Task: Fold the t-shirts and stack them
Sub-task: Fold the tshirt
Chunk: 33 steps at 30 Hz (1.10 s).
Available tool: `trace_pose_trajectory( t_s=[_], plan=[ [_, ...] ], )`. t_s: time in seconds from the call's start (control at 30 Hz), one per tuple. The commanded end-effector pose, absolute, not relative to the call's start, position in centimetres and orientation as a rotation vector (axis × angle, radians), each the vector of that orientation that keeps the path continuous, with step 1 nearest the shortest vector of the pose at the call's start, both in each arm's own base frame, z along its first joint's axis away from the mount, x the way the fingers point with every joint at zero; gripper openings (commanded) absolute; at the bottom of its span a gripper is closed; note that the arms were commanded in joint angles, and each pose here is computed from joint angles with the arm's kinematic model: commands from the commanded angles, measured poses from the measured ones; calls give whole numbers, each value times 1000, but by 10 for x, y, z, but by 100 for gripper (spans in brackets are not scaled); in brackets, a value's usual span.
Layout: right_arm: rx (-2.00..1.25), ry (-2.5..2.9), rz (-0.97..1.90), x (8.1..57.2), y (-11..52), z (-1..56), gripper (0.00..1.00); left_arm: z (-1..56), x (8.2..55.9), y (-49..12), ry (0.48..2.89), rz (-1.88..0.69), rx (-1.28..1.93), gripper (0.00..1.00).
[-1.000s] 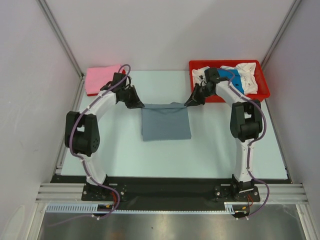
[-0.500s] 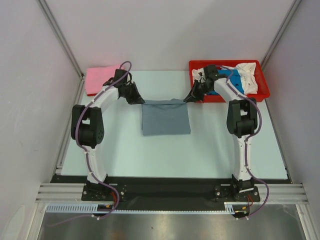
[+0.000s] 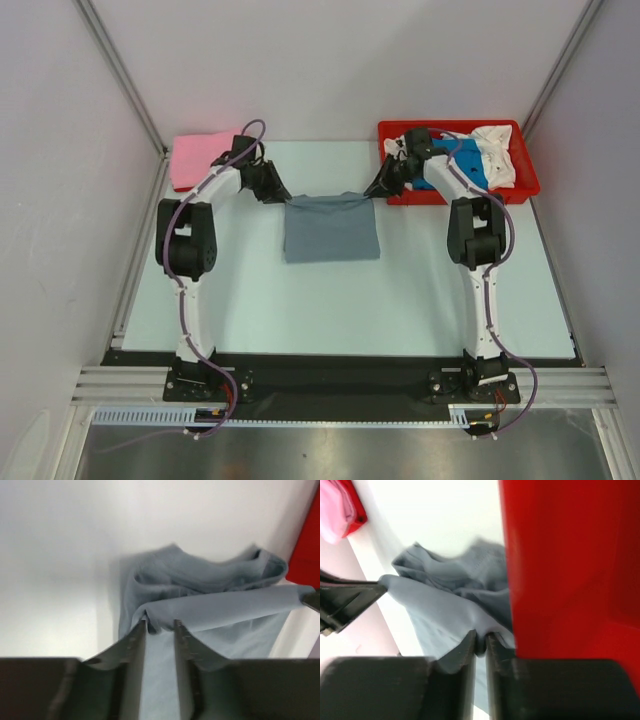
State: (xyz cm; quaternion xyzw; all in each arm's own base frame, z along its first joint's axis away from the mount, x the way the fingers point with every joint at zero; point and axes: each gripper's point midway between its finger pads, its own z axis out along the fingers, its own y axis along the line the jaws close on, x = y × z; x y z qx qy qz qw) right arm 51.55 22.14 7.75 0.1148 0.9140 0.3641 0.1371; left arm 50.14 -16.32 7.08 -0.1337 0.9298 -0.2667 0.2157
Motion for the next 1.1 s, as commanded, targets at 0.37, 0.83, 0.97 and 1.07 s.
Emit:
trace_pose_trajectory(
  t_s=[0.37,0.83,0.97,1.07],
  plan=[
    [23,2614,633,499,181,135,100,168,495,-134,2410,-600,-63,62],
    [-11,2629,763,393,202,93,91,69,379,-180,2563,-880,-38,58],
    [-44,2652,747,383,192,84,57,61,378,-177,2583,-852,-49,47],
    [-39,2654,694,380,184,89,55,72,372,-171,2566,-810,-61,39]
  ],
)
